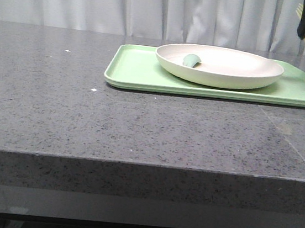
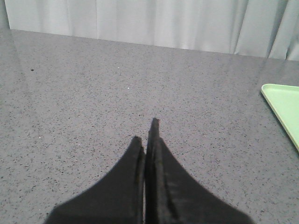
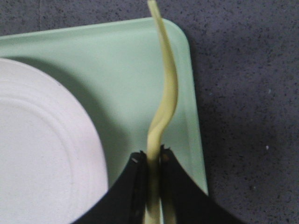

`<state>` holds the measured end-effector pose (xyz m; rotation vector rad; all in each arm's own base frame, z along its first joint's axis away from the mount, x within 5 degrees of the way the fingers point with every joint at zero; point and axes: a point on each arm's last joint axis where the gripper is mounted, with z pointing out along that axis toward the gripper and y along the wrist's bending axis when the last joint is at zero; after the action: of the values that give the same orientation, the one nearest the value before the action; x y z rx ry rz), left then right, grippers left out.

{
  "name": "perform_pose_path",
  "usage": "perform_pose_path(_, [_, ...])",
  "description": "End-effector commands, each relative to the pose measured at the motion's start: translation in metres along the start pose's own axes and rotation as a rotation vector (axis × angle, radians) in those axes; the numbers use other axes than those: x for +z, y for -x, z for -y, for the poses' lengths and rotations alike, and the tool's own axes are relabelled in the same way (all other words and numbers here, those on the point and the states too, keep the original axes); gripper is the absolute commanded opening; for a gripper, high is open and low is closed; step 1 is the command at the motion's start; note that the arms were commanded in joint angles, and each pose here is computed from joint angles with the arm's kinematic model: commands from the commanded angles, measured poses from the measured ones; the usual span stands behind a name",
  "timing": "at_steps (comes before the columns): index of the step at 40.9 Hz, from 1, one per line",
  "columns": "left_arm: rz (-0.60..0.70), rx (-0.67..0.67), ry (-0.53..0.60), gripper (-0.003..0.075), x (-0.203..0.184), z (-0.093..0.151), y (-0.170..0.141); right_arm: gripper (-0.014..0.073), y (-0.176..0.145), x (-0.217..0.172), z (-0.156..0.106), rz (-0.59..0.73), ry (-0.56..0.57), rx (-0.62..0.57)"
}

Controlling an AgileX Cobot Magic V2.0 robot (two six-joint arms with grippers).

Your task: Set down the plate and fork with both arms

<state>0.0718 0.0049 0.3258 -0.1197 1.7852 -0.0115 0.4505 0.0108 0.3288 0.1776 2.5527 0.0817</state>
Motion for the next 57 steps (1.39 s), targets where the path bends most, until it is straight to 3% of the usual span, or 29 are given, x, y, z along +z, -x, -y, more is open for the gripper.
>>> perform_pose_path(1, [0.095,-0.003,-0.013,-0.0018,-0.003,0.002,0.015,-0.0008,0.011,-0.022,0.002,0.091,0.001,-0.037])
perform_pose_path(11, [0.095,-0.003,-0.013,-0.0018,-0.003,0.002,0.015,-0.0008,0.005,0.009,0.003,0.011,-0.01,-0.064])
perform_pose_path(26, [0.095,-0.003,-0.013,-0.0018,-0.003,0.002,0.015,0.0003,0.0,0.023,0.007,-0.042,-0.052,-0.093])
perform_pose_path(40, [0.095,-0.003,-0.013,-0.0018,-0.003,0.002,0.015,0.0281,-0.003,0.027,0.008,-0.081,-0.056,-0.094])
perform_pose_path(46, [0.095,-0.003,-0.013,-0.0018,-0.003,0.002,0.015,0.0323,-0.001,0.014,0.007,-0.064,-0.051,-0.092])
perform_pose_path(57, [0.095,-0.003,-0.013,-0.0018,-0.003,0.002,0.015,0.0287,0.006,-0.048,0.003,0.065,-0.012,-0.08])
